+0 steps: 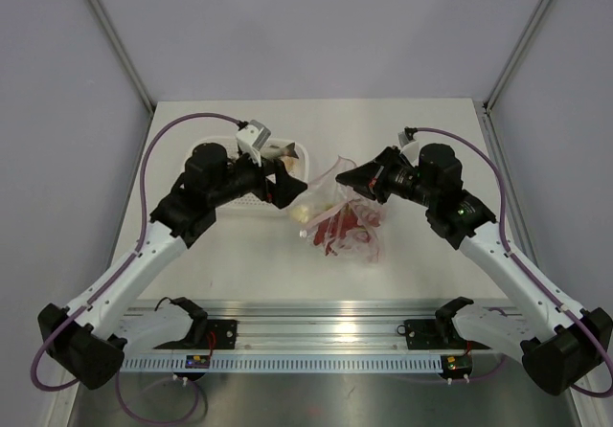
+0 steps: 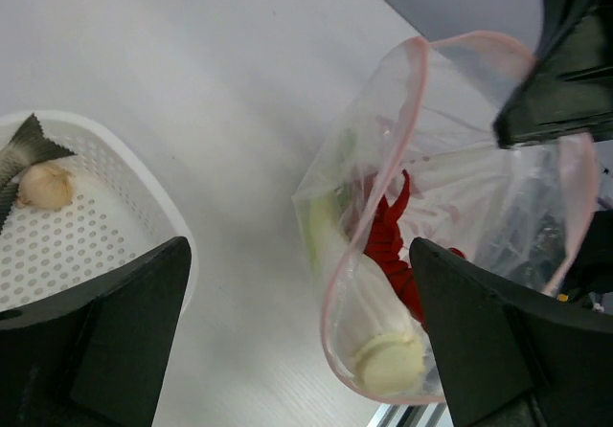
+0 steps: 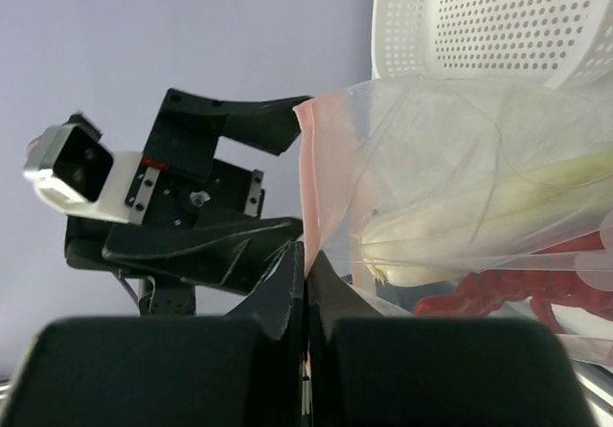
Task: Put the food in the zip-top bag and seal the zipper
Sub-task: Adjust the zipper food storage bag at the center of the board.
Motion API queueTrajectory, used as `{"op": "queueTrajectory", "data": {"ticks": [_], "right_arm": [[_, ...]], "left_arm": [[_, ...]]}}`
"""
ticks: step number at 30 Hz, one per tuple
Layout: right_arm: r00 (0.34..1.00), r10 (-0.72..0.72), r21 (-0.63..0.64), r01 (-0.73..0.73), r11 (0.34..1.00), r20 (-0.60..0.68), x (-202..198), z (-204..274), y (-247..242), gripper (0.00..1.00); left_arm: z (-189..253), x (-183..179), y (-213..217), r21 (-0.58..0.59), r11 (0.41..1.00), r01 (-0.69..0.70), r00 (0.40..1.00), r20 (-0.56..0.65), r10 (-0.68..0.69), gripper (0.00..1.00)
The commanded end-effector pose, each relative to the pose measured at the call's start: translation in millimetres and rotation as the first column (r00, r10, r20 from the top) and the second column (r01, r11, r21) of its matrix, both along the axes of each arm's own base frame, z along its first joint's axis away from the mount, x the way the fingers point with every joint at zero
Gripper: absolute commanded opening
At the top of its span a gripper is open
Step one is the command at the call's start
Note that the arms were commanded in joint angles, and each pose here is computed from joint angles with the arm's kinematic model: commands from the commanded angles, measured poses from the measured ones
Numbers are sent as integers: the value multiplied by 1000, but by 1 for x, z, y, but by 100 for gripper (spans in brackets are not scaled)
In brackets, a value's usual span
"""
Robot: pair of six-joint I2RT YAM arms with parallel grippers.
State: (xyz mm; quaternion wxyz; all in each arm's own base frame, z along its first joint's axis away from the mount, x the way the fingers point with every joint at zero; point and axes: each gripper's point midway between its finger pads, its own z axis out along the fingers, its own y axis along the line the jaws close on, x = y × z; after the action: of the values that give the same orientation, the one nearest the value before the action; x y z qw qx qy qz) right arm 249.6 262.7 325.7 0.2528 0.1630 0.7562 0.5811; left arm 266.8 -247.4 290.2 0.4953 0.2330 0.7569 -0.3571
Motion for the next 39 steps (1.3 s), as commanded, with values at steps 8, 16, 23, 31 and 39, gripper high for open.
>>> {"op": "queueTrajectory", "data": {"ticks": [8,16,23,31,39], "right_arm": [[996,-3,47,-1,999,89,1,27,-1,0],[996,6,41,-10,999,93,0,26,-1,0],[997,-16,3,16,1000,81,8,11,-1,0],[995,-95,-154,95,983,8,26,-38,-14,0],[986,-141,-175,154,972,85,23,-15,-27,0]], "left_arm": [[18,-15,-14,-46,993,109,993,56,-106,99],[-21,4,-28,52,996,66,998,-9,-65,94],[-4,0,-34,4,996,90,996,-8,-90,0],[63,-9,-33,-132,988,79,996,61,-71,0],[46,42,-36,-57,998,-27,999,37,29,0]]}}
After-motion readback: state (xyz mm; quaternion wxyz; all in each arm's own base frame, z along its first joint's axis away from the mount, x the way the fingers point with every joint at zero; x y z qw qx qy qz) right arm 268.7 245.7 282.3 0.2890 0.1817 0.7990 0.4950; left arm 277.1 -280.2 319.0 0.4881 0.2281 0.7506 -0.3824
